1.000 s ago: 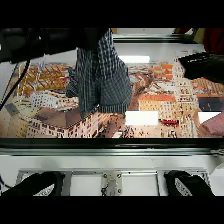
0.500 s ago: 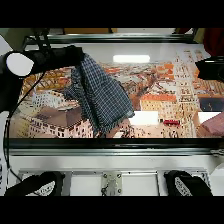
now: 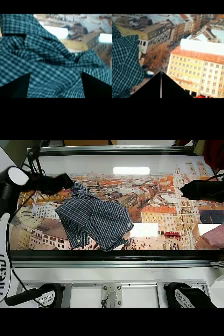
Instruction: Fold the clothes and pants, and hang the long-sleeved shirts on hangers.
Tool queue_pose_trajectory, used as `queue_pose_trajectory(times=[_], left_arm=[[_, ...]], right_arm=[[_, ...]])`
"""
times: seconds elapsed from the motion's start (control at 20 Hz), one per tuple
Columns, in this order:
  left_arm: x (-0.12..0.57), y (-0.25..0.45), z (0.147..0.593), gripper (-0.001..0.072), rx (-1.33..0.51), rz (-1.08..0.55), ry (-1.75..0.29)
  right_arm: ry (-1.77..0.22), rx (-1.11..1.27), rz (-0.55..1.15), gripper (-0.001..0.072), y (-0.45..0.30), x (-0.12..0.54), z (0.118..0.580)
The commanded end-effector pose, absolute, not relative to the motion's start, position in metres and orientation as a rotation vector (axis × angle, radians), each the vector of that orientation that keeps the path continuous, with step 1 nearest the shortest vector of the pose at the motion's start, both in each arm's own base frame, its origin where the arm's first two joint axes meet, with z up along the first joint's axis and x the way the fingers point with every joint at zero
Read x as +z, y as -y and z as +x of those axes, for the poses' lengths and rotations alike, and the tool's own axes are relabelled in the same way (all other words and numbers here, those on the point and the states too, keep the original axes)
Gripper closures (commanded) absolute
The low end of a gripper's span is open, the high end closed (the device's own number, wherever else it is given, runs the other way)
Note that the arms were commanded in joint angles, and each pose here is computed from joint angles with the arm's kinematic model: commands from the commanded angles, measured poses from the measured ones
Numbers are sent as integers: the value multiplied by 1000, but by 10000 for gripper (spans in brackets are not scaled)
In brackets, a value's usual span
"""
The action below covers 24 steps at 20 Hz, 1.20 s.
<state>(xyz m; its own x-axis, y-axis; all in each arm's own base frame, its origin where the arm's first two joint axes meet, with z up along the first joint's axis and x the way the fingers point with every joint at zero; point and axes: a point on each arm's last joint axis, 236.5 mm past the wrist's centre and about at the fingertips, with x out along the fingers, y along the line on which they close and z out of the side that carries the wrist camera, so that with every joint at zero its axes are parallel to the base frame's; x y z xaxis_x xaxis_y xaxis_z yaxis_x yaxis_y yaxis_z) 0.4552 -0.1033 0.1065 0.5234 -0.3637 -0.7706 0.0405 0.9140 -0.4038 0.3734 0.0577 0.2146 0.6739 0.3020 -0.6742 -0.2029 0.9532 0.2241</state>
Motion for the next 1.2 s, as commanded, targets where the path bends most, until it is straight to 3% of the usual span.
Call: queue_pose_trajectory(times=[0.0, 0.3, 0.5, 0.6, 0.65, 0.7, 0.75, 0.8, 0.85, 1.15], left_arm=[[40, 119, 385, 43, -271, -320, -1191], [-49, 123, 326, 43, -192, -424, -1343], [-71, 154, 351, 43, -222, -638, -1306], [-77, 156, 367, 45, -218, -654, -1300], [-77, 156, 376, 46, -219, -648, -1294], [-75, 156, 383, 219, -222, -640, -1291], [-72, 154, 390, 435, -223, -643, -1283], [-70, 153, 395, 608, -223, -647, -1278], [-66, 154, 398, 691, -231, -644, -1272], [-40, 163, 405, 691, -301, -616, -1266]], right_arm=[[-881, 315, 141, 692, -70, 176, 370], [-1043, 376, 134, 692, -97, 115, 364], [-1114, 420, 117, 690, -124, 77, 378], [-1170, 438, 123, 678, -138, 49, 385], [-1210, 452, 148, 511, -146, 33, 386], [-1246, 467, 184, 173, -155, 18, 388], [-1278, 490, 219, -8, -165, 2, 390], [-1299, 528, 249, -8, -176, -12, 391], [-1310, 567, 288, -8, -189, -25, 395], [-1299, 674, 531, -8, -252, -73, 414]])
